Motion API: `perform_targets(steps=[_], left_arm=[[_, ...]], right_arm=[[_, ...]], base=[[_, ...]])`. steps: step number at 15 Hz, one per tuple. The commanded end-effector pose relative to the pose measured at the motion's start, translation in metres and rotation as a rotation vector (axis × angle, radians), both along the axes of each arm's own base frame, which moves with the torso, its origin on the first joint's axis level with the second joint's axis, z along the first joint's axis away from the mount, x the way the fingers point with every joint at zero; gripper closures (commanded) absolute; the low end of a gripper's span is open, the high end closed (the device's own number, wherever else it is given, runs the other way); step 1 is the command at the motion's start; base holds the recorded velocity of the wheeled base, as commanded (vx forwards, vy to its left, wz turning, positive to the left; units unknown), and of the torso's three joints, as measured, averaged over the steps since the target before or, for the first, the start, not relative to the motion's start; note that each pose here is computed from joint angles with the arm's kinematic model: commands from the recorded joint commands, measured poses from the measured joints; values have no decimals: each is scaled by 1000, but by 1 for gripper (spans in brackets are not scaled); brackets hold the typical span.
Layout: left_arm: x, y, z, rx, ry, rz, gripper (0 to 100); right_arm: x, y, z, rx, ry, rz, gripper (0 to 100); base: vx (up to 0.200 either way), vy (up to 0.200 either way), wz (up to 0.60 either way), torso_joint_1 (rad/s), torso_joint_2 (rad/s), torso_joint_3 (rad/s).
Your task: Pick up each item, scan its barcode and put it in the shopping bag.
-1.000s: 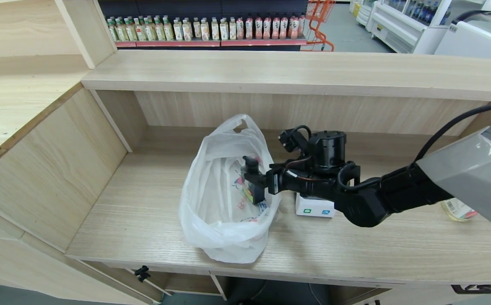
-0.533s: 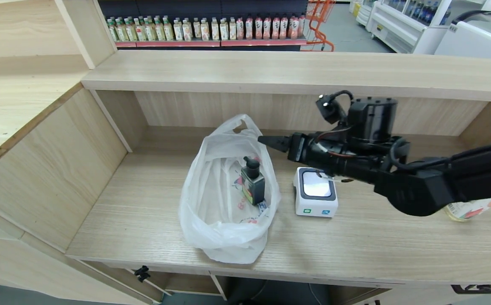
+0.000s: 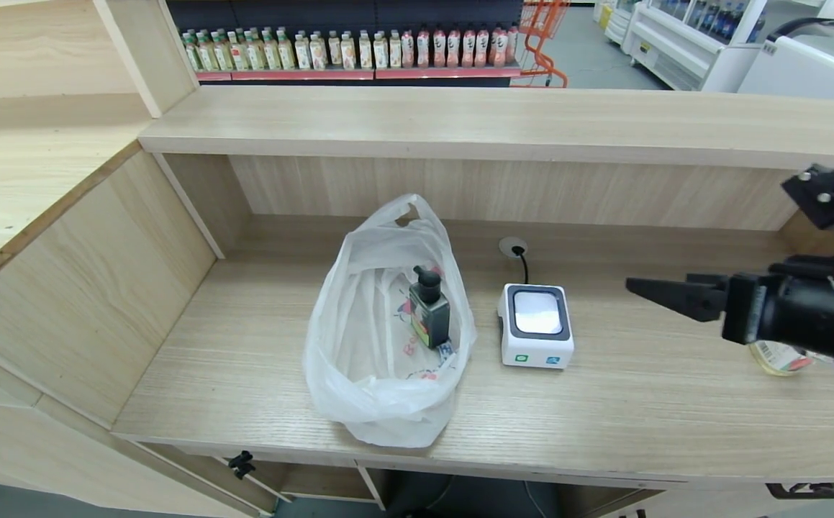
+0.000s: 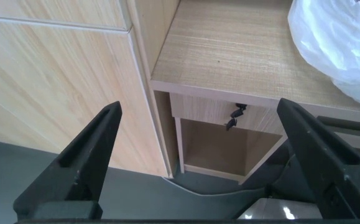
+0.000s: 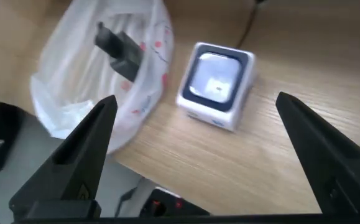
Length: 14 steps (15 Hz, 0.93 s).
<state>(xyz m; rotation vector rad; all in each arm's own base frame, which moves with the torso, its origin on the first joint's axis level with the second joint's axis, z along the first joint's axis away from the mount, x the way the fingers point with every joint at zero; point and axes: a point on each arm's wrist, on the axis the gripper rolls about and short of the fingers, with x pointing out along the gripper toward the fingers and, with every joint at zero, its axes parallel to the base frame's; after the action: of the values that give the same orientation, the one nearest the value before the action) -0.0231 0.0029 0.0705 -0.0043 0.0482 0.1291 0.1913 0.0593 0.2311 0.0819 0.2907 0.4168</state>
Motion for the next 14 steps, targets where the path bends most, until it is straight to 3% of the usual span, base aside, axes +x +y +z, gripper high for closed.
perform_targets(steps=[1, 3, 8, 12, 14], left_arm=[[0, 0, 0, 0, 0, 0, 0], [0, 0, 0, 0, 0, 0, 0], [0, 0, 0, 7, 3, -2, 0], [0, 0, 0, 7, 3, -2, 0], [0, 0, 0, 16, 4, -1, 0]], right_arm=[[-43, -20, 5, -19, -79, -99, 0], [-50, -25, 4, -27, -80, -142, 0], [-77, -49, -6, -57, -25, -313, 0], [-76, -49, -5, -61, -22, -323, 0], [-75, -50, -6, -64, -19, -337, 0]], base=[[0, 0, 0, 0, 0, 0], [0, 0, 0, 0, 0, 0], [-200, 0, 0, 8, 3, 1], [0, 0, 0, 0, 0, 0], [0, -200, 0, 10, 5, 0]])
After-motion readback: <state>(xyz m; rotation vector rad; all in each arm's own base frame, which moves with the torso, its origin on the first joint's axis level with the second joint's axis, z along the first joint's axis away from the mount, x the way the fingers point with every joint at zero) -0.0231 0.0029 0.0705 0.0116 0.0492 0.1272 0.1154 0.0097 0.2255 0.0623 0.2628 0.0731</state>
